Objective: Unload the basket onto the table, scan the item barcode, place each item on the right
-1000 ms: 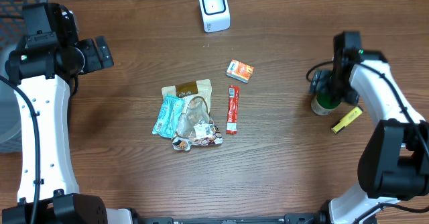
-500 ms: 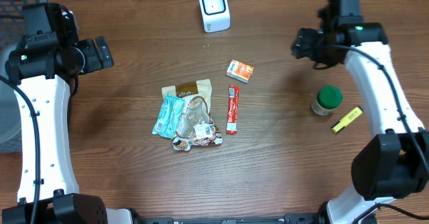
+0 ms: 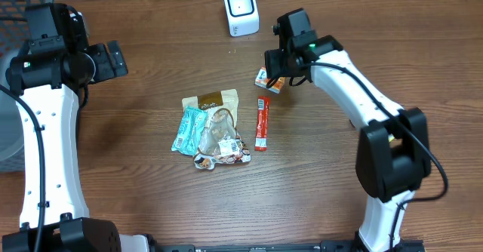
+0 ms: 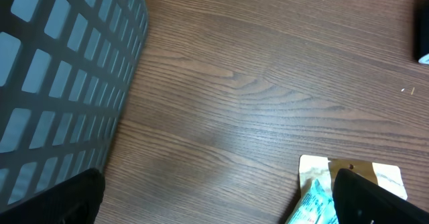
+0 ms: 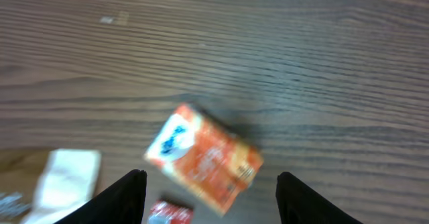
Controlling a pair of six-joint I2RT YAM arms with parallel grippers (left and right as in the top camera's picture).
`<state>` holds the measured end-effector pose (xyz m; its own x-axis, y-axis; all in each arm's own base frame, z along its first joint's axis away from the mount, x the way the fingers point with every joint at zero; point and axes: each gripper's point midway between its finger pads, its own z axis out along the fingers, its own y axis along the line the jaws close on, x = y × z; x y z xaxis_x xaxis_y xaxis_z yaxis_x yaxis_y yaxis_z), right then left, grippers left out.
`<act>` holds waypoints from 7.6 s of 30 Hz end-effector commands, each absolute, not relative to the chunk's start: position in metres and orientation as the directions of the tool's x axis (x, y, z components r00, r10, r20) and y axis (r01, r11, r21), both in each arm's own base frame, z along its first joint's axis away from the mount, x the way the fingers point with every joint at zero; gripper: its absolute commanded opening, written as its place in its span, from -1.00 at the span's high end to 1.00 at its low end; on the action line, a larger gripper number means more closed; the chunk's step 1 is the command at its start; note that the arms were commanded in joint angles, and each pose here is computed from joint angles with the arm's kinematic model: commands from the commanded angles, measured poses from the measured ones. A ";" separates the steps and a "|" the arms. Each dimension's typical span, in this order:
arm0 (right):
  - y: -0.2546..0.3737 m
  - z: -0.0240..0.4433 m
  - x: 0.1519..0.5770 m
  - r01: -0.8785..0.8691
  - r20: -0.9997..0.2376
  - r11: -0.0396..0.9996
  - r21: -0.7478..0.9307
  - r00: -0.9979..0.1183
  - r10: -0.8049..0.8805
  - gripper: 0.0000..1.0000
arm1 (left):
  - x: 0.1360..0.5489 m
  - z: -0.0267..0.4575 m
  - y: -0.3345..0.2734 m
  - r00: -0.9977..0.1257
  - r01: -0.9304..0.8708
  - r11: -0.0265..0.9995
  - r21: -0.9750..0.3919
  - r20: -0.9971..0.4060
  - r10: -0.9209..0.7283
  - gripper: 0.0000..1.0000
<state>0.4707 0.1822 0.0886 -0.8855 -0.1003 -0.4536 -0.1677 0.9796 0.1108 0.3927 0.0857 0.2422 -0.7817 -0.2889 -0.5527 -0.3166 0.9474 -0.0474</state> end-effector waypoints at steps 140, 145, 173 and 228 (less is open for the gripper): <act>0.158 0.054 0.382 -0.053 -0.052 0.998 -0.031 -0.997 -0.054 0.20 | 0.396 0.244 0.082 -0.777 -0.315 0.947 -0.062 -0.556 -0.295 -0.99; 0.158 0.052 0.381 -0.053 -0.048 0.998 -0.035 -0.997 -0.054 0.21 | 0.396 0.244 0.082 -0.777 -0.314 0.947 -0.062 -0.556 -0.295 -0.99; 0.157 0.039 0.379 -0.029 -0.049 0.999 -0.034 -0.998 -0.030 0.35 | 0.396 0.244 0.082 -0.777 -0.314 0.947 -0.062 -0.556 -0.295 -1.00; 0.165 0.070 0.397 0.010 -0.099 1.000 0.009 -0.995 0.011 0.07 | 0.396 0.244 0.082 -0.777 -0.315 0.947 -0.062 -0.556 -0.295 -1.00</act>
<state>0.3942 0.1655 0.0700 -0.9955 -0.0004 -0.0953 -0.0007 1.0000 0.0028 0.3927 0.0853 0.2420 -0.7821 -0.2883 -0.5524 -0.3157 0.9477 -0.0477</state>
